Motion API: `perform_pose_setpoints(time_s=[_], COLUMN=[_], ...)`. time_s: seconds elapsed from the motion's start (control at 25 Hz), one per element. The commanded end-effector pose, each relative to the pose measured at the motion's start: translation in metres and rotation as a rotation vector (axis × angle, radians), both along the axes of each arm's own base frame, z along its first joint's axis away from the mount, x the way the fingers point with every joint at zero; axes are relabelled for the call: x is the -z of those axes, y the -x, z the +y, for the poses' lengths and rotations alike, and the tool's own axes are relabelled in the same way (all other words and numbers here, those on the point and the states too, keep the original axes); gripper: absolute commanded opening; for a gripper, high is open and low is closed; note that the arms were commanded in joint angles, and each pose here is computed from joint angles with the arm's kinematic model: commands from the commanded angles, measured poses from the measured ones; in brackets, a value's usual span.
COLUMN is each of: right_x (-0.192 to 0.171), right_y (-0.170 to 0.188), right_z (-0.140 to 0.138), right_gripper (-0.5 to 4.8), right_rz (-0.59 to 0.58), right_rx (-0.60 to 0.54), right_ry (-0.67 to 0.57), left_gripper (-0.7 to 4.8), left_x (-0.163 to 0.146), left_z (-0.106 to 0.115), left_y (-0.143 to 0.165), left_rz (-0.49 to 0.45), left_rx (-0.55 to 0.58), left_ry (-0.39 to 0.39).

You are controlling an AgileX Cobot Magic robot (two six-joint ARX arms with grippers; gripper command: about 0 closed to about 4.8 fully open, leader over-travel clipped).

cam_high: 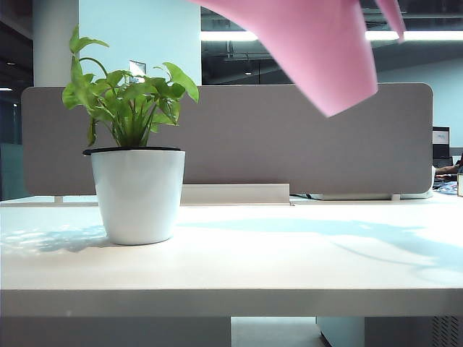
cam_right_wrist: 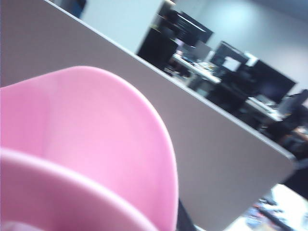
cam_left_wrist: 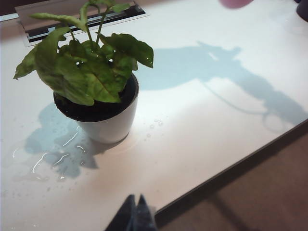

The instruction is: Pick up the watering can from the table, water the potted plant, and put the can back.

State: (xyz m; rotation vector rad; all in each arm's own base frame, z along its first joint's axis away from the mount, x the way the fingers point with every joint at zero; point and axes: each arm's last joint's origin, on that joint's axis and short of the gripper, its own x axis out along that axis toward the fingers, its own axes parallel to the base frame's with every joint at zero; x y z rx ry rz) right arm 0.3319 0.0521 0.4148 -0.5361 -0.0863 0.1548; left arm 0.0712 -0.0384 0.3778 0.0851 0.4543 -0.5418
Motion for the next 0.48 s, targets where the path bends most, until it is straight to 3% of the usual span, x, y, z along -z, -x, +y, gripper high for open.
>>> perform_pose_setpoints(time_s=[0.04,0.2,0.48], right_x=[-0.026,-0.022,-0.01], right_y=[0.011,0.018,0.021], right_z=[0.015,0.046,0.073], right_gripper=[-0.05,-0.05,-0.05], right_rz=[-0.034,0.004,0.063], right_rx=[0.027,0.035,0.125], right_ry=[0.085,0.25,0.385], left_gripper=[0.03,0.03,0.03], left_x=[-0.002,-0.002,-0.002], left_z=[0.0,0.0,0.0], left_y=[0.0,0.0,0.0], left_rz=[-0.014,-0.013,-0.014], left_rx=[0.0,0.0,0.0], left_ry=[0.007,0.007,0.007])
